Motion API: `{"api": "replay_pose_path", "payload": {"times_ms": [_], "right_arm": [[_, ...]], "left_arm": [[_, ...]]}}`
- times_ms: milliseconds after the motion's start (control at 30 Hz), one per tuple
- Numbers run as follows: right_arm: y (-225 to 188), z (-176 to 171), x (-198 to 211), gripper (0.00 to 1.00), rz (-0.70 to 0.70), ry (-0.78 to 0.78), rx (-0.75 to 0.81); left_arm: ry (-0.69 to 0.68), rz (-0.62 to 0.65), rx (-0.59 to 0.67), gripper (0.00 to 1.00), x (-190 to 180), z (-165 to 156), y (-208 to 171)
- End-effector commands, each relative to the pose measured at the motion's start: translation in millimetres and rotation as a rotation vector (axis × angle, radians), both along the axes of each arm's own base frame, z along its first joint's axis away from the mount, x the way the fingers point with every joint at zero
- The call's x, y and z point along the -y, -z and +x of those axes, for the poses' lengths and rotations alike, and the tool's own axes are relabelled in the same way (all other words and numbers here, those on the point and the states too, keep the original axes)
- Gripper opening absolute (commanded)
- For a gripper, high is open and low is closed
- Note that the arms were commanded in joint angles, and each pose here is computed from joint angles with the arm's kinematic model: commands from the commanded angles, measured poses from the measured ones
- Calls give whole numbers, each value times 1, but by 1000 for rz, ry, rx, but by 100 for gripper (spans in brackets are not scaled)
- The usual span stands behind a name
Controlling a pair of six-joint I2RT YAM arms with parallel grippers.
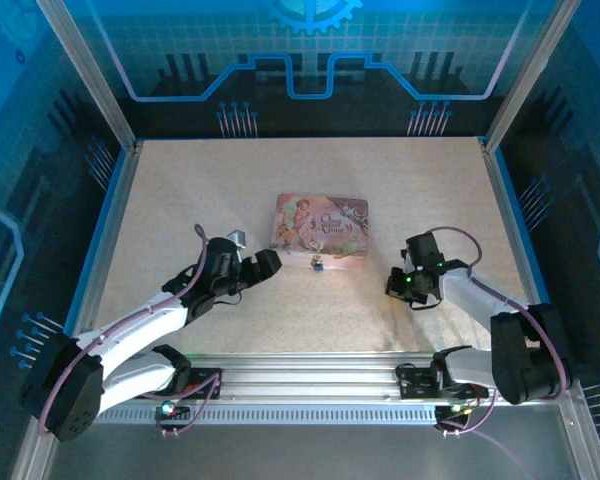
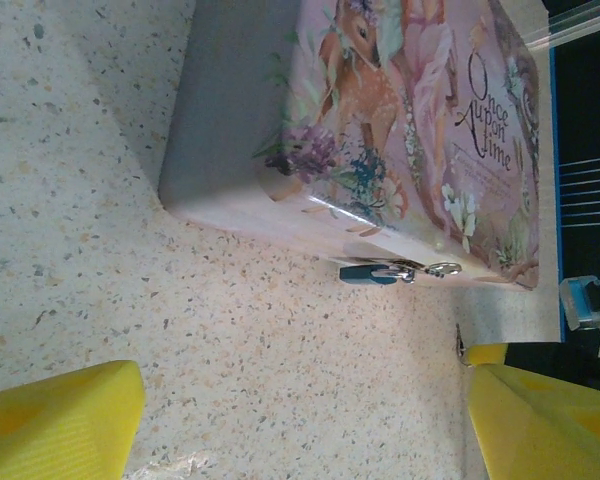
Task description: Unlock a padlock with a key
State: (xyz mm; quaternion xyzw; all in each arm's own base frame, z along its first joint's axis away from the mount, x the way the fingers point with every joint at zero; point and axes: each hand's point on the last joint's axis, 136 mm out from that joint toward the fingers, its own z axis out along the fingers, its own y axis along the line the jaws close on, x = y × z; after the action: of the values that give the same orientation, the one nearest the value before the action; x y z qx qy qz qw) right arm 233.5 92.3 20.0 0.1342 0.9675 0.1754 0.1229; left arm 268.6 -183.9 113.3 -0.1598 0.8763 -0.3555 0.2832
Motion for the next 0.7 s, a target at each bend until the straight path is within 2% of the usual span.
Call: {"api": "replay_pose_path", "payload": {"times_ms": [0, 200, 400, 667], "right_arm": [[-7, 1, -14, 0, 81, -1, 35], [-30, 6, -23, 0, 128, -26, 89], [-67, 10, -41, 0, 188, -118, 189], [-119, 10, -82, 0, 249, -290, 309]], "left_arm": [[-5, -43, 2, 86, 3, -4, -6], [-13, -193, -35, 86, 19, -6, -19], [-33, -326, -77, 86, 37, -6, -29], [-108, -486, -239, 83, 62, -7, -25]]}}
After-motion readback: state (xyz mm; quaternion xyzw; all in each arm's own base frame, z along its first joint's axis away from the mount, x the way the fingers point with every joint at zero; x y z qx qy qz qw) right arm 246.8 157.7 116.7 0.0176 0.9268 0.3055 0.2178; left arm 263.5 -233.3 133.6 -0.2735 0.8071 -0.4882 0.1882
